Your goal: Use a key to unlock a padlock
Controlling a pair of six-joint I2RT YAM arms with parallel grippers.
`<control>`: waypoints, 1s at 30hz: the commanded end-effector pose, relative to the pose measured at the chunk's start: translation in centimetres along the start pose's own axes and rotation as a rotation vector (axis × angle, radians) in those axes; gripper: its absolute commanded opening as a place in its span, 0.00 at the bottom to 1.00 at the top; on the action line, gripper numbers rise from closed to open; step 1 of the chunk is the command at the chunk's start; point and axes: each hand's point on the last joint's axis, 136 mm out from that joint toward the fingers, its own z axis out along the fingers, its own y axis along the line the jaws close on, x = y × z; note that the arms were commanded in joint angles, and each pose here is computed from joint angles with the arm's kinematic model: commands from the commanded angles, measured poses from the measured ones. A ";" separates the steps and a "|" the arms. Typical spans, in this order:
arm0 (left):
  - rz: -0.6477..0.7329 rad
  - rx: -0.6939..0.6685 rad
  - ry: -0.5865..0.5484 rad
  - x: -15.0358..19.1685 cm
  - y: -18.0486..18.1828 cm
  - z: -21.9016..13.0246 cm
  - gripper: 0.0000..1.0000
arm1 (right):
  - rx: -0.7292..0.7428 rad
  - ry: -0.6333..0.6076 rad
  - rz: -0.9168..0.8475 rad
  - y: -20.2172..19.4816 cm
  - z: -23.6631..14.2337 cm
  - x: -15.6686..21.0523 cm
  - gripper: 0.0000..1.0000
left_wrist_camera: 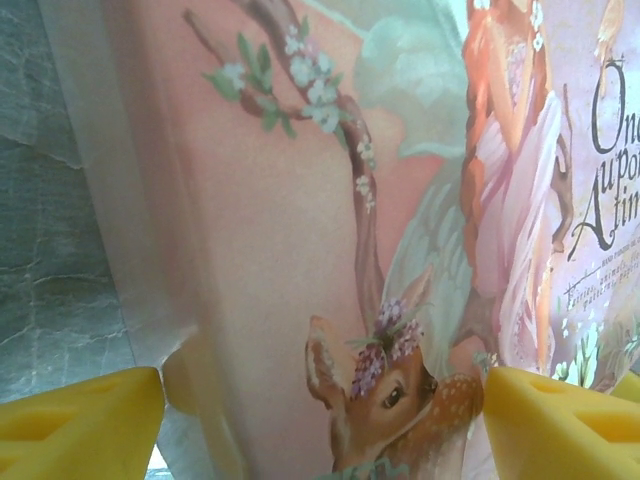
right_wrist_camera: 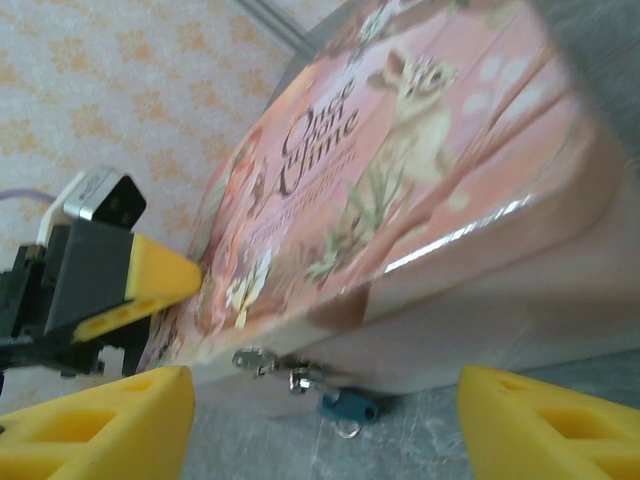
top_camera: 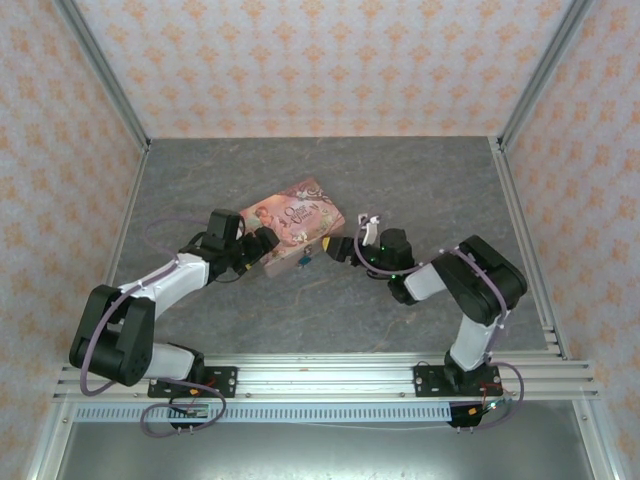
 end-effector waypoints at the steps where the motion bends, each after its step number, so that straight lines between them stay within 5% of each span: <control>1: -0.034 -0.115 0.051 2.0 3.1 0.0 0.81 | -0.119 0.004 -0.048 2.6 0.6 1.1 0.71; 21: -0.040 -0.111 0.051 1.7 2.6 0.3 0.81 | -0.164 0.076 -0.033 2.1 5.2 3.0 0.67; 30: -0.040 -0.114 0.055 1.7 2.5 0.6 0.81 | -0.230 0.093 -0.027 3.0 5.4 3.5 0.55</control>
